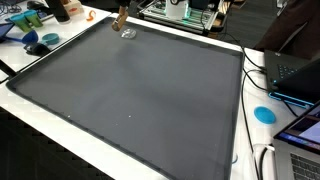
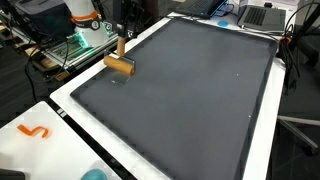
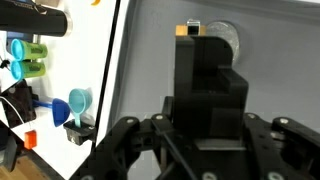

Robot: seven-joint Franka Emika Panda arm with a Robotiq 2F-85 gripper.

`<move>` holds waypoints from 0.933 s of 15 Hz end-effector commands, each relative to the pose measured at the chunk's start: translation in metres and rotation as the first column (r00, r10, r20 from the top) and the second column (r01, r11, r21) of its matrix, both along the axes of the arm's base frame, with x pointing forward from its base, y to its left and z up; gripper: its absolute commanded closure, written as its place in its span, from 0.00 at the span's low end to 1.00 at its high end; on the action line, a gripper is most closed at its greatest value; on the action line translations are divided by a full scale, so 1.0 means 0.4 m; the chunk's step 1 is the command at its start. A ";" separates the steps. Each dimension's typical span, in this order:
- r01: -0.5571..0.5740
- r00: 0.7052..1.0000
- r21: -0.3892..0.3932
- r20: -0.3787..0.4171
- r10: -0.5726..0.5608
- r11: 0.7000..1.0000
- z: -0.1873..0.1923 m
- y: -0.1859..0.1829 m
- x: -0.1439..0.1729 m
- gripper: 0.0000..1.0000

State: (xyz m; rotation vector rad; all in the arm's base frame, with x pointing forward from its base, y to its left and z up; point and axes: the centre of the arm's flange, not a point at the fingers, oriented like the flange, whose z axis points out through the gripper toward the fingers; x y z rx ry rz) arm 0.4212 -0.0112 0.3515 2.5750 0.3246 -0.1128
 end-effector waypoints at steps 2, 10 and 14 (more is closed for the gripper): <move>-0.022 1.000 0.027 0.012 0.022 0.999 0.038 -0.043 0.008 0.75; -0.014 1.000 0.118 -0.016 0.016 0.993 0.098 -0.149 -0.013 0.75; -0.031 0.999 0.211 -0.017 0.035 0.977 0.136 -0.224 -0.034 0.75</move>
